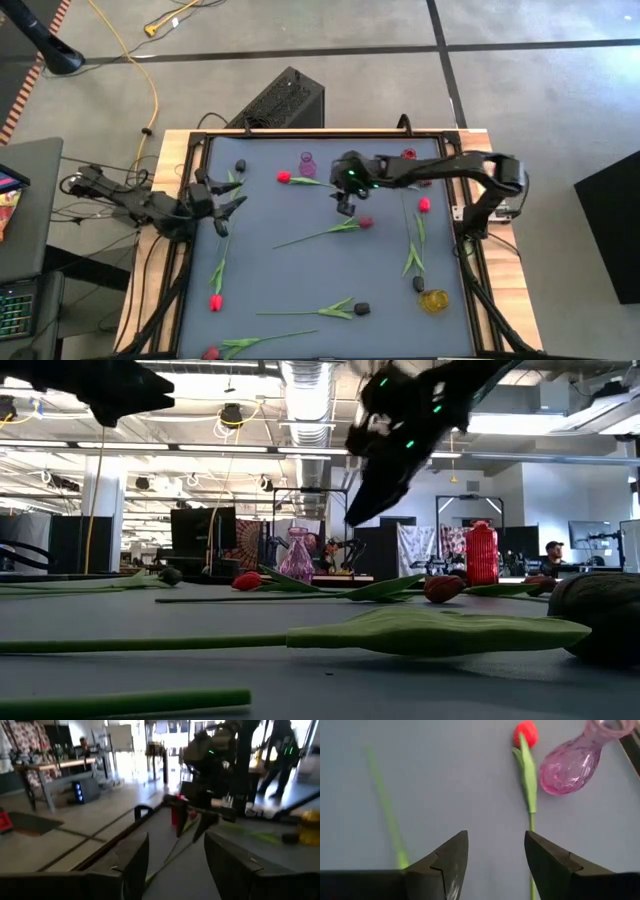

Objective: Sort flowers into vase by color
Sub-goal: Put the middle pink flower into the purple vase

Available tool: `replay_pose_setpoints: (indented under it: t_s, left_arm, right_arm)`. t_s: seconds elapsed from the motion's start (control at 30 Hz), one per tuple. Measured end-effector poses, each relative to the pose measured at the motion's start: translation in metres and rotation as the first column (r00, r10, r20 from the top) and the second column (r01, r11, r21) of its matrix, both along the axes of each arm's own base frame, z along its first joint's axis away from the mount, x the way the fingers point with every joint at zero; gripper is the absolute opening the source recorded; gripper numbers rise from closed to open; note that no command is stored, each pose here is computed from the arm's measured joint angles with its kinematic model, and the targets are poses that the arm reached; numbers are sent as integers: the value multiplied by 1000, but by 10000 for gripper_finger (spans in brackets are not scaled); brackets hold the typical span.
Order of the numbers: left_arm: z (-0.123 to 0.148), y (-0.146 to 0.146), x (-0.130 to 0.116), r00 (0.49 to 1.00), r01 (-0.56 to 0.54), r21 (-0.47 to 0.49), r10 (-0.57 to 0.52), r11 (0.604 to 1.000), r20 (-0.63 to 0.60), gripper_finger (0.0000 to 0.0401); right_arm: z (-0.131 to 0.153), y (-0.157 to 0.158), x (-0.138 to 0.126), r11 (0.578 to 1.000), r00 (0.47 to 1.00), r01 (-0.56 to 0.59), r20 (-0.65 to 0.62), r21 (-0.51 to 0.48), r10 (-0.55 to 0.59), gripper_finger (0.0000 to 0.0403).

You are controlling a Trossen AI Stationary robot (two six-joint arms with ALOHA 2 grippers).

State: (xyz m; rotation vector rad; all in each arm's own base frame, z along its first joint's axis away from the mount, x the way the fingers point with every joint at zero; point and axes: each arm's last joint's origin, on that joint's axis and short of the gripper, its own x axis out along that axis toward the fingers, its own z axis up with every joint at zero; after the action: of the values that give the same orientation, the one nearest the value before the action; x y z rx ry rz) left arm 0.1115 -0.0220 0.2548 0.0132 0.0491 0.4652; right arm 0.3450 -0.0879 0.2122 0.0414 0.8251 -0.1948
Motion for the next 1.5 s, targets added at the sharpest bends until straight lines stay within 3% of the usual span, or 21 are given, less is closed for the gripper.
replay_pose_setpoints:
  t_s: [0.33,0.57,0.83,1.0,1.27,1.5]
  left_arm:
    - [4,5,28,985,-58,0,57,998,-163,184]
    - [-6,13,42,978,-28,-88,9,996,-206,184]
    - [-8,15,50,978,-15,-116,-10,993,-209,184]
    - [-8,15,50,979,-17,-116,-8,993,-205,183]
    - [-8,15,50,979,-18,-116,-7,993,-205,183]
    - [-8,15,50,978,-19,-115,-6,993,-206,183]
  right_arm:
    - [-46,-44,19,996,990,75,-122,40,-70,219]
    - [-63,-53,28,997,984,64,-170,44,-55,219]
    - [-81,-57,31,994,973,80,-222,79,-61,208]
    - [-87,-61,29,990,967,103,-241,94,-78,165]
    - [-86,-58,29,994,965,92,-251,57,-75,22]
    - [-77,-45,39,997,965,59,-259,50,-44,26]
